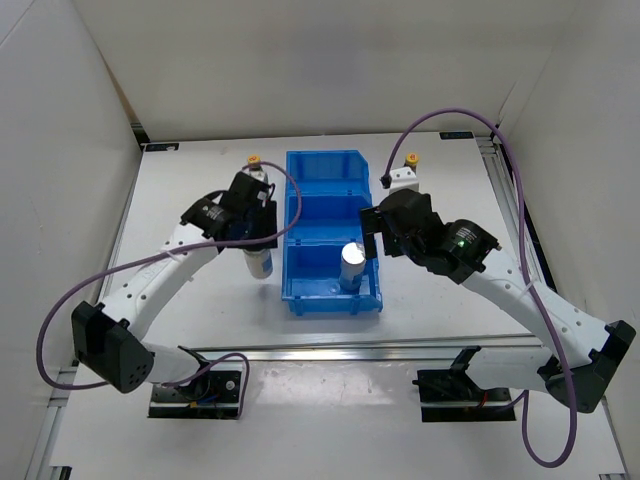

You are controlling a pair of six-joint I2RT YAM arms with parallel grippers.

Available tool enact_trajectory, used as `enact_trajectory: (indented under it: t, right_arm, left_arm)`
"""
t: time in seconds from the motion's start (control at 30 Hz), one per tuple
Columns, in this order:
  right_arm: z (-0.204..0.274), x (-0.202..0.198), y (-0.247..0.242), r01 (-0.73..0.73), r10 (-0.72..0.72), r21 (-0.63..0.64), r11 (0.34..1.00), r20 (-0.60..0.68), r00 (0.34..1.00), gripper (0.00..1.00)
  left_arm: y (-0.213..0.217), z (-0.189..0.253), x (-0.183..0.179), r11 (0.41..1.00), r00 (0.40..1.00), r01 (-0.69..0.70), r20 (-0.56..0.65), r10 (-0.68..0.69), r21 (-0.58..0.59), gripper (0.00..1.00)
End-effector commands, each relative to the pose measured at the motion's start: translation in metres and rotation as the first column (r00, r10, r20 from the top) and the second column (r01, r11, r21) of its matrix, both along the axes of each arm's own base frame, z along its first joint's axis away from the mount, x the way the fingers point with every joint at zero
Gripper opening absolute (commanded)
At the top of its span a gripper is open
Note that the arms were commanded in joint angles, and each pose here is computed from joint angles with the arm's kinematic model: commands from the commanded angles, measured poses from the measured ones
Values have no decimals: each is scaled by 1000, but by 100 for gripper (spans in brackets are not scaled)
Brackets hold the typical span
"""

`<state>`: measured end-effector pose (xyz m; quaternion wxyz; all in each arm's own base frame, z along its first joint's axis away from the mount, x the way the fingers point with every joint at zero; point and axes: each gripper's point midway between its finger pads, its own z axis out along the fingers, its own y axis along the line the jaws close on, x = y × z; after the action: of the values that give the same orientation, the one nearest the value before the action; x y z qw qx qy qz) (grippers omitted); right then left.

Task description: Organize the condiment bottles

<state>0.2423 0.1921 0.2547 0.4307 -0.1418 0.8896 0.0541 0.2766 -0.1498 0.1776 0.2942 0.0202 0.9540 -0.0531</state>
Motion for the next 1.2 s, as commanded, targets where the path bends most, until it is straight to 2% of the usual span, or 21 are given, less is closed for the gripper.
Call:
enact_trajectory:
  t: [0.0,0.17,0.37,0.63,1.0,1.13,1.17]
  right_arm:
    - [6,-3,-11,35,-35,12,999,18,999,100]
    - [5,-2,-18,64,-64,-1,998,28,998,100]
    - [3,-3,-27,94,-93,-18,995,28,995,100]
    - [1,-1,-34,119,-119,-6,993,20,993,100]
    - [-3,-3,-41,131,-131,-10,991,9,991,100]
    - [-4,-3,-45,140,-140,-18,990,4,990,100]
    - [-2,-4,-46,140,-140,-10,990,9,990,100]
  left_arm:
    - [-5,64,22,1000,987,3,163,0,-19,11]
    - [-34,104,24,997,967,55,250,-39,-55,11]
    - [-78,107,9,984,958,132,270,-94,-124,11]
    - [-123,45,-12,971,960,214,205,-188,-111,11]
    - [-132,-7,-1,977,967,200,176,-185,-70,11]
    - [-133,-16,3,979,967,200,171,-189,-49,20]
    - [-134,-20,3,979,968,200,162,-190,-42,30]
